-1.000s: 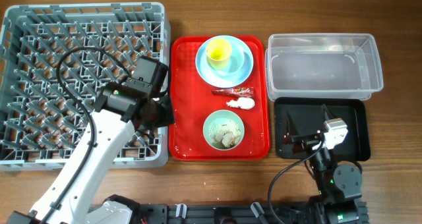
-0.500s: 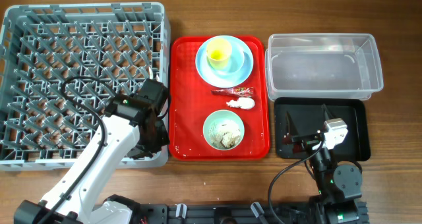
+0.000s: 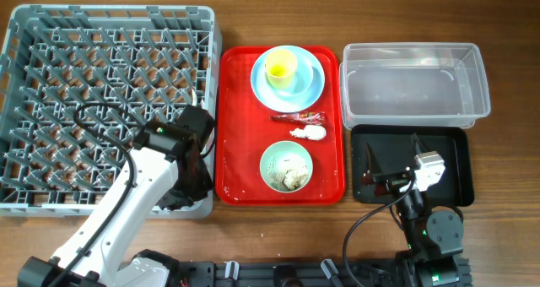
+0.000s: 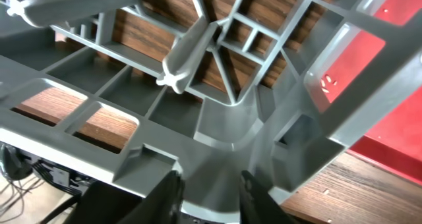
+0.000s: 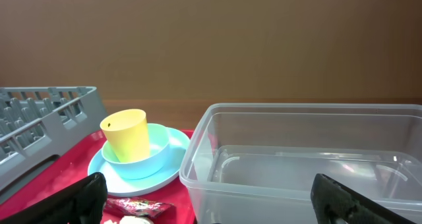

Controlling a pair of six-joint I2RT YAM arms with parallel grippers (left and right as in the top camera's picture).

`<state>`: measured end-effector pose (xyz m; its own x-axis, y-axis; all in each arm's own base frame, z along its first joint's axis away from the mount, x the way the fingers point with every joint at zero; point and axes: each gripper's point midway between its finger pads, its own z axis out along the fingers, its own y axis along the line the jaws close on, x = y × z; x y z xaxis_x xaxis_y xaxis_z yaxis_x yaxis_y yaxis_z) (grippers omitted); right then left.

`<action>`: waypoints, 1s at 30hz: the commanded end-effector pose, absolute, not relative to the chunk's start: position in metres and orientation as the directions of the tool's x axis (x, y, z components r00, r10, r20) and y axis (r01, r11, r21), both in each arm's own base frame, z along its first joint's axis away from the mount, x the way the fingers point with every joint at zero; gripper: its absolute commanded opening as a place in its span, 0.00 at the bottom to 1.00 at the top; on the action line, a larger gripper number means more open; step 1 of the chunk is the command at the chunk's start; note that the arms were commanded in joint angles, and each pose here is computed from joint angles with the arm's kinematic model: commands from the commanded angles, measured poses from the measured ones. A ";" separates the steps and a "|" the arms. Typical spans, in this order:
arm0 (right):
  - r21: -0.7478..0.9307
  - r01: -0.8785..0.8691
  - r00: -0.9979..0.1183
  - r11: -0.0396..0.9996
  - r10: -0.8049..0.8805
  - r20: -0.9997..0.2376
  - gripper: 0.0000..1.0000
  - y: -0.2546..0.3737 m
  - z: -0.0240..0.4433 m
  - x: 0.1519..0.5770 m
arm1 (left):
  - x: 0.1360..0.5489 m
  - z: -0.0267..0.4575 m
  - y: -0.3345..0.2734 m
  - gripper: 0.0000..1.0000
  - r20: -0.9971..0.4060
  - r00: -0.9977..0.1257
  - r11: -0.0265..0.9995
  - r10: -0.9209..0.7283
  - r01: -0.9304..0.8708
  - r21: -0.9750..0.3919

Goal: Sort waste into correct bins and load items into the dishwasher rack
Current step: 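Release the spoon and lift the left gripper out of the rack, then reach the left gripper to the yellow cup and grasp its rim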

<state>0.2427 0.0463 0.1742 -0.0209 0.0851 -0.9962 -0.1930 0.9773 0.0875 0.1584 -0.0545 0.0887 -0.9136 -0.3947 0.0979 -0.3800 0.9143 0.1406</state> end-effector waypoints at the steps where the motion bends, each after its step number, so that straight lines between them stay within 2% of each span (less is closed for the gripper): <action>1: 0.079 -0.194 -0.010 0.978 0.079 -0.997 1.00 0.046 0.176 0.242 | 0.174 0.106 -0.063 0.39 0.060 -0.913 0.913 -0.404 -0.398 0.088; 3: 0.079 -0.194 -0.010 0.978 0.079 -0.997 1.00 0.046 0.176 0.242 | 0.205 0.138 -0.076 0.41 -0.034 -0.914 0.915 -0.403 -0.403 -0.006; 4: 0.079 -0.194 -0.010 0.978 0.079 -0.997 1.00 0.046 0.176 0.242 | 0.221 0.156 -0.083 0.39 -0.084 -0.911 0.914 -0.405 -0.400 -0.063; 5: 0.079 -0.194 -0.010 0.978 0.079 -0.997 1.00 0.046 0.176 0.242 | 0.244 0.186 -0.103 0.34 -0.138 -0.905 0.906 -0.403 -0.373 -0.199; 8: 0.080 -0.194 -0.010 0.978 0.079 -0.997 1.00 0.046 0.176 0.242 | 0.274 0.215 -0.139 0.29 -0.199 -0.904 0.874 -0.378 -0.277 -0.399; 10: 0.080 -0.194 -0.010 0.978 0.079 -0.997 1.00 0.046 0.176 0.242 | 0.286 0.221 -0.157 0.33 -0.227 -0.906 0.861 -0.358 -0.226 -0.456; 11: 0.080 -0.194 -0.010 0.978 0.079 -0.997 1.00 0.046 0.176 0.242 | 0.289 0.220 -0.163 0.39 -0.237 -0.908 0.863 -0.345 -0.208 -0.460; 16: 0.080 -0.193 -0.010 0.978 0.079 -0.997 1.00 0.046 0.176 0.242 | 0.311 0.215 -0.193 0.52 -0.294 -0.906 0.864 -0.304 -0.132 -0.485; 17: 0.080 -0.193 -0.010 0.978 0.079 -0.997 1.00 0.046 0.176 0.242 | 0.321 0.220 -0.202 0.46 -0.336 -0.897 0.859 -0.287 -0.085 -0.505; 18: 0.079 -0.193 -0.010 0.978 0.079 -0.997 1.00 0.046 0.176 0.242 | 0.336 0.227 -0.213 0.30 -0.396 -0.875 0.850 -0.278 -0.032 -0.526; 19: 0.079 -0.193 -0.010 0.978 0.079 -0.997 1.00 0.046 0.176 0.242 | 0.344 0.233 -0.217 0.27 -0.389 -0.864 0.828 -0.320 -0.055 -0.558; 22: 0.080 -0.193 -0.011 0.978 0.079 -0.997 1.00 0.046 0.176 0.242 | 0.373 0.271 -0.231 0.27 -0.395 -0.865 0.802 -0.310 -0.015 -0.597; 25: 0.080 -0.193 -0.011 0.978 0.079 -0.997 1.00 0.046 0.176 0.242 | 0.405 0.306 -0.246 0.28 -0.417 -0.881 0.849 -0.222 0.035 -0.527; 28: 0.080 -0.194 -0.011 0.978 0.079 -0.997 1.00 0.046 0.176 0.242 | 0.445 0.262 -0.259 0.30 -0.402 -0.906 0.905 -0.136 0.052 -0.423; 30: 0.079 -0.193 -0.011 0.978 0.079 -0.997 1.00 0.046 0.176 0.242 | 0.453 0.223 -0.267 0.27 -0.356 -0.930 0.923 -0.089 0.057 -0.380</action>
